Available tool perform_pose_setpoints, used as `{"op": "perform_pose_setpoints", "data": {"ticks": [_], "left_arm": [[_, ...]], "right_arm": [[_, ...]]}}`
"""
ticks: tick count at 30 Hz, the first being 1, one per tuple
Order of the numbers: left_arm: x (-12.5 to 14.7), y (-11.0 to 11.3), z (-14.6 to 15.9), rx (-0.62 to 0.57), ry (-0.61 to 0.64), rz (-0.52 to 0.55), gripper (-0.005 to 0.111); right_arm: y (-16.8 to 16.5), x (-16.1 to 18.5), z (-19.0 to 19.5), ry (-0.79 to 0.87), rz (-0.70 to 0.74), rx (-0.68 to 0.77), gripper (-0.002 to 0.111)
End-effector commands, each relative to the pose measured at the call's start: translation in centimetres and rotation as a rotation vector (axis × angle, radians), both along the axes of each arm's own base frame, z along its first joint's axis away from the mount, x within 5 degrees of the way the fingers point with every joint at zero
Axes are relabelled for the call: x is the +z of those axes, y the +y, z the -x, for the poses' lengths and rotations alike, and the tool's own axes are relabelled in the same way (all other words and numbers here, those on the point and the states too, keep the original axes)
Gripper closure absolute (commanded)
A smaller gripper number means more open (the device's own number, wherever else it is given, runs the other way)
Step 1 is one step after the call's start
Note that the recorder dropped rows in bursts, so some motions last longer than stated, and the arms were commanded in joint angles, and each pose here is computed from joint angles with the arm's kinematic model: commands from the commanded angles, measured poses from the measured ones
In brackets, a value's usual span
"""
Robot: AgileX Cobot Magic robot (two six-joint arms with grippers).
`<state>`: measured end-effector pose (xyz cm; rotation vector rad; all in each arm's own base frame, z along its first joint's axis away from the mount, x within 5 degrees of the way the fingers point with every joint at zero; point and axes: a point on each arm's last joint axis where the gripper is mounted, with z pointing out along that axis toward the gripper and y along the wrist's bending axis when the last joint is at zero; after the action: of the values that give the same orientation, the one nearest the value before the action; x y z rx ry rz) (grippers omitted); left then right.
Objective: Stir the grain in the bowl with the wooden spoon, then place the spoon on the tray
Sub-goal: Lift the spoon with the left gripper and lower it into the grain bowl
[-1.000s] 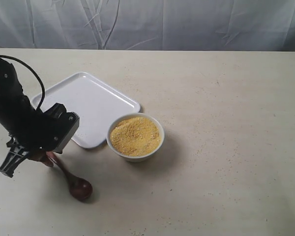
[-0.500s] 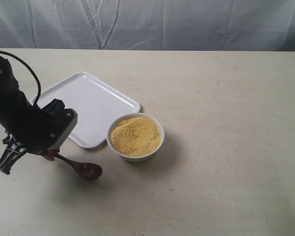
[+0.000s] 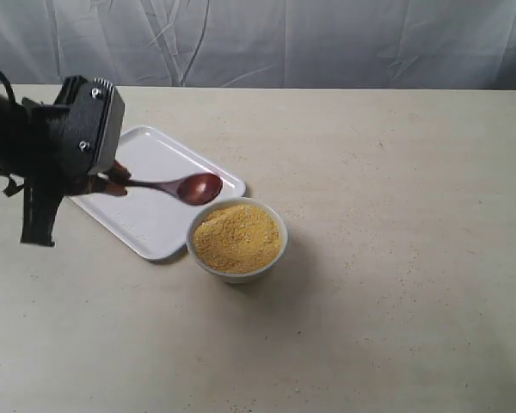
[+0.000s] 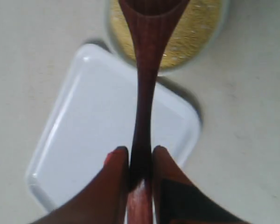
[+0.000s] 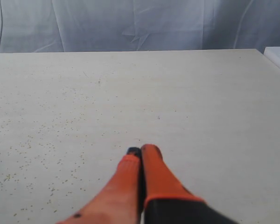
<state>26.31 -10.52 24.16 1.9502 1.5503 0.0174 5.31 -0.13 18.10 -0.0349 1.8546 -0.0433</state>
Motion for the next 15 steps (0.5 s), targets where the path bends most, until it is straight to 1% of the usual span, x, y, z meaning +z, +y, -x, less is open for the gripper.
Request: {"op": "perform_pose_setpoints", "data": {"ticks": [1,2,3,4,5,6,7,8,9,10,11,13,15], "left_arm": [[1.8,-2.5,-1.5,0.044,-0.087,0.085,0.107],[2.3,-3.2,-1.9,0.062,-0.081,0.109,0.107],[2.7,-4.7,-2.6,0.104,-0.045,0.132,0.107],[2.6,-5.2,-2.8,0.119,-0.028,0.12,0.107],[1.8,-6.0,-3.3,0.158,0.032,0.041,0.107],[1.3,-6.0,-3.4,0.172,0.055,-0.022,0.107],[0.0,-6.2,-3.1,0.218,0.143,-0.155,0.107],[-0.5,-6.5,-2.9,0.219,0.167,-0.204,0.107],[-1.1,-7.3,-2.7,0.197,0.173,-0.232,0.107],[-1.2,-7.7,-2.6,0.193,0.172,-0.214,0.107],[-1.7,-8.7,-2.5,0.194,0.193,-0.173,0.107],[-3.2,-9.1,-2.7,0.194,0.237,-0.185,0.107],[-4.4,-9.1,-2.9,0.182,0.249,-0.232,0.107]], "right_arm": [[0.0,0.0,0.0,-0.013,0.002,-0.005,0.109],[0.0,0.0,0.0,-0.013,0.002,-0.005,0.109],[0.0,0.0,0.0,-0.013,0.002,-0.005,0.109],[0.0,0.0,0.0,-0.013,0.002,-0.005,0.109],[0.0,0.0,0.0,-0.013,0.002,-0.005,0.109],[0.0,0.0,0.0,-0.013,0.002,-0.005,0.109],[0.0,0.0,0.0,-0.013,0.002,-0.005,0.109],[0.0,0.0,0.0,-0.013,0.002,-0.005,0.109],[0.0,0.0,0.0,-0.013,0.002,-0.005,0.109],[0.0,0.0,0.0,-0.013,0.002,-0.005,0.109],[0.0,0.0,0.0,-0.013,0.002,-0.005,0.109],[0.0,0.0,0.0,-0.013,0.002,-0.005,0.109],[0.0,0.0,0.0,-0.013,0.002,-0.005,0.109]]}}
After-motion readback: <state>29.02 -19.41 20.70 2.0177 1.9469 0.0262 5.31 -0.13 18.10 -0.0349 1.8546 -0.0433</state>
